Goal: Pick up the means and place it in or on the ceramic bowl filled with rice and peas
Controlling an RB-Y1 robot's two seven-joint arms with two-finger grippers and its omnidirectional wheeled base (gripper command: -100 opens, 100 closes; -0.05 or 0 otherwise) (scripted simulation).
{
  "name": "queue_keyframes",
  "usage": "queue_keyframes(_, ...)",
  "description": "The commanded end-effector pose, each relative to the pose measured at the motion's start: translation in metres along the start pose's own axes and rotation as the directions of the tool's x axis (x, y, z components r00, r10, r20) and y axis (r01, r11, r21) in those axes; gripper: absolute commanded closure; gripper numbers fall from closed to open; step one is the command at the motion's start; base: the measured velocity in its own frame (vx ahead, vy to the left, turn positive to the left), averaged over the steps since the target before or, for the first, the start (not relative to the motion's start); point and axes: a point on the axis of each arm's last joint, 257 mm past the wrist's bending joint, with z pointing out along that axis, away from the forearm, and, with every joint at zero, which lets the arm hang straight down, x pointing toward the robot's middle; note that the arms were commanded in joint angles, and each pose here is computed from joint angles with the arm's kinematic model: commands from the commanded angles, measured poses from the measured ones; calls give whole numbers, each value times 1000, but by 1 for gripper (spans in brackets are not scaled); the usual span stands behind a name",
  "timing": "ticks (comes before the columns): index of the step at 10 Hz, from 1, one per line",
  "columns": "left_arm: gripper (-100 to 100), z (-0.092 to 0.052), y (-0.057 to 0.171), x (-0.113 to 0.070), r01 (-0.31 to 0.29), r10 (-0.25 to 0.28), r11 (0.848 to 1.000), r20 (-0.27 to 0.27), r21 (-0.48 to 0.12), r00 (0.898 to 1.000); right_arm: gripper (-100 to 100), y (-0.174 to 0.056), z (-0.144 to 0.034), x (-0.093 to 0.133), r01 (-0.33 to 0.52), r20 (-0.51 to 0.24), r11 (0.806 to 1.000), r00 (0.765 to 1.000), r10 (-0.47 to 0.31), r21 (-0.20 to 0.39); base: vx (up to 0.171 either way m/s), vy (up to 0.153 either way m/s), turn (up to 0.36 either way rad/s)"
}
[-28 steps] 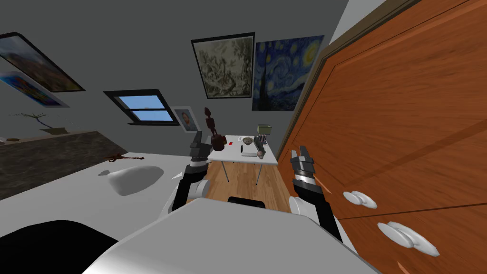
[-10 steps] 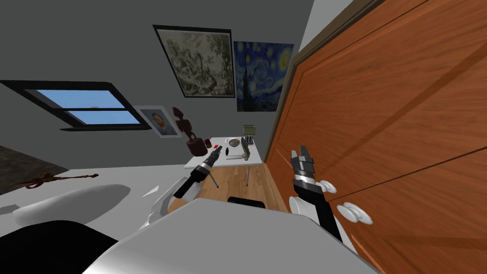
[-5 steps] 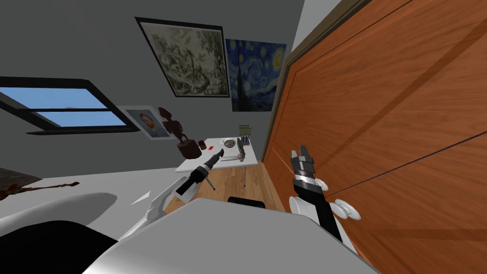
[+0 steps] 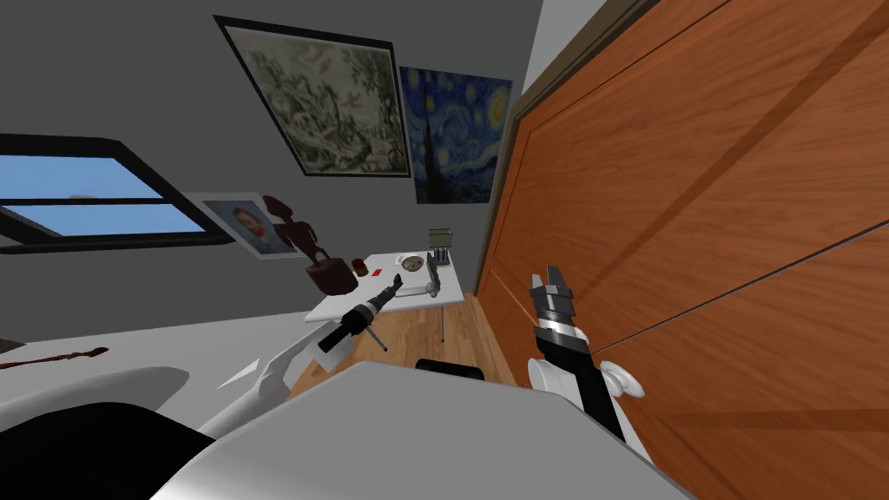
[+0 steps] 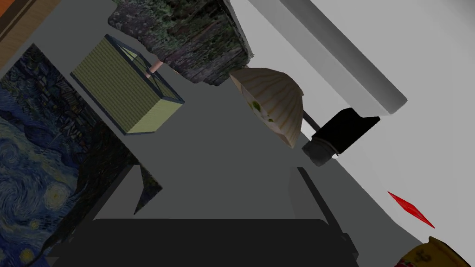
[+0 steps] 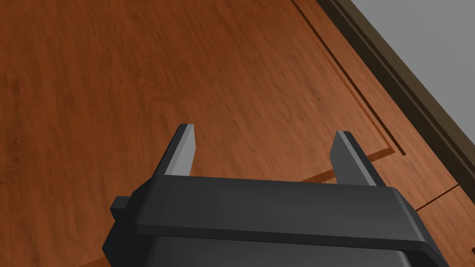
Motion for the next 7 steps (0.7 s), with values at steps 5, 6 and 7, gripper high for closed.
queue_keyframes(5,-100,-14,92,-12,-188,167,957,-107,-222,980,0,0,0,0,0,0,1000,1000,0,0,42,-72,-83)
queue_keyframes(6,-100,-20,110,-17,-223,195,938,-127,-267,973,0,0,0,0,0,0,1000,1000,0,0,33,-60,-111)
queue_keyframes(7,-100,-20,111,-18,-230,201,936,-130,-267,971,0,0,0,0,0,0,1000,1000,0,0,24,-44,-33)
